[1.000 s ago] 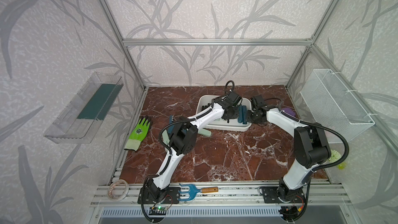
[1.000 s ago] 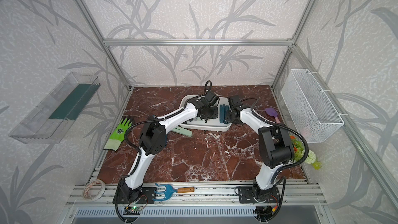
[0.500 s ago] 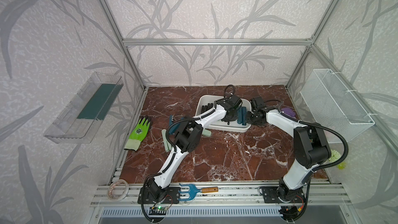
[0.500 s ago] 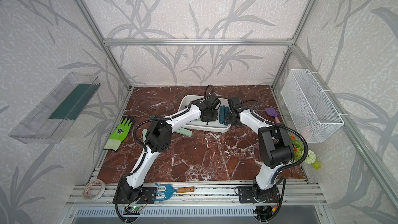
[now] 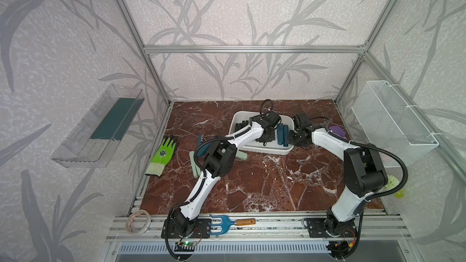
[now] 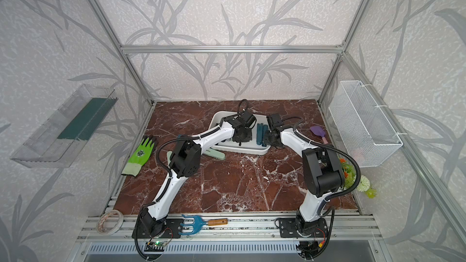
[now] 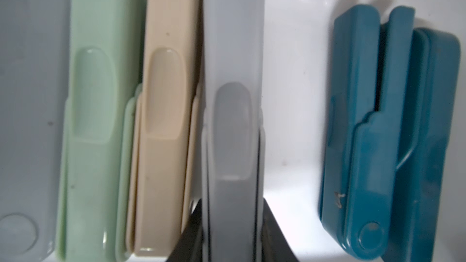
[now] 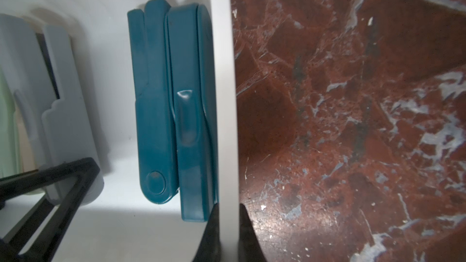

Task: Put the pruning pliers into the storage box
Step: Move the storage box to the center of the board.

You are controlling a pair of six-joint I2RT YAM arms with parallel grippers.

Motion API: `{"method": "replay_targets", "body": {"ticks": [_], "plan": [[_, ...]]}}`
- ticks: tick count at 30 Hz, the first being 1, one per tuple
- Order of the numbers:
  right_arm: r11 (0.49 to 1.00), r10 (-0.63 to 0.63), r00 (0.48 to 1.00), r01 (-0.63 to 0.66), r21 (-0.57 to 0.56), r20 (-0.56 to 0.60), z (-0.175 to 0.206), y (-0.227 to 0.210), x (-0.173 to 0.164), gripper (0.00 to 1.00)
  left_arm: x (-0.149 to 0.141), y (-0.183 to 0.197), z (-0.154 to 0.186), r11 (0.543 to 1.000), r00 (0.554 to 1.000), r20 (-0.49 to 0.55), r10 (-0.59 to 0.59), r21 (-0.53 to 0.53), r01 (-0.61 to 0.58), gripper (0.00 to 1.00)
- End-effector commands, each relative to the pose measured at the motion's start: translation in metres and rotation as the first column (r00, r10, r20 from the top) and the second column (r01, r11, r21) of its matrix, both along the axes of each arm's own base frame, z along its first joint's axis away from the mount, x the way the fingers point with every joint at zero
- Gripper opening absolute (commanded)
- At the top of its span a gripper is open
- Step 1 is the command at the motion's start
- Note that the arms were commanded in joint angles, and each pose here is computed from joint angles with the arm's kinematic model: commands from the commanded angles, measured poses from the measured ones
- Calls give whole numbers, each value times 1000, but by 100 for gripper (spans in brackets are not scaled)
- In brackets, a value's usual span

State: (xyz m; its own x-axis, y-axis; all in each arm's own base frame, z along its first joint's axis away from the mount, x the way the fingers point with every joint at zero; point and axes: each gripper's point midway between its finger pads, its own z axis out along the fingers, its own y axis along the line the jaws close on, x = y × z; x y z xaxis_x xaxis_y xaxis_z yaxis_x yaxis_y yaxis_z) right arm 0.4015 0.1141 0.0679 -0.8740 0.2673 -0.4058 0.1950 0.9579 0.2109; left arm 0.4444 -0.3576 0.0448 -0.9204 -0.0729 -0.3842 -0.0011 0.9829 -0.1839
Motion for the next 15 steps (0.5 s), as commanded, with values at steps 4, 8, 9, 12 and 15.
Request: {"method": "replay_targets", "body": {"ticks": [4, 8, 9, 12, 15], "plan": [[1000, -1, 999, 0, 15, 51, 16, 2, 3, 9, 13, 21, 5, 998, 999, 34, 24, 61, -26, 8], [1000, 1, 999, -2, 18, 51, 16, 3, 4, 12, 14, 19, 2, 998, 1000, 25, 17, 63, -19, 11], [1000, -1, 999, 0, 15, 50, 16, 2, 3, 14, 13, 20, 0, 998, 1000, 22, 16, 66, -18, 12], [1000, 0, 999, -1, 10, 51, 17, 2, 3, 18, 13, 20, 1, 998, 1000, 24, 13, 66, -14, 17], [1000, 1, 999, -1, 9, 52, 17, 2, 3, 21, 14, 19, 4, 998, 1000, 29, 9, 62, -10, 25]]}}
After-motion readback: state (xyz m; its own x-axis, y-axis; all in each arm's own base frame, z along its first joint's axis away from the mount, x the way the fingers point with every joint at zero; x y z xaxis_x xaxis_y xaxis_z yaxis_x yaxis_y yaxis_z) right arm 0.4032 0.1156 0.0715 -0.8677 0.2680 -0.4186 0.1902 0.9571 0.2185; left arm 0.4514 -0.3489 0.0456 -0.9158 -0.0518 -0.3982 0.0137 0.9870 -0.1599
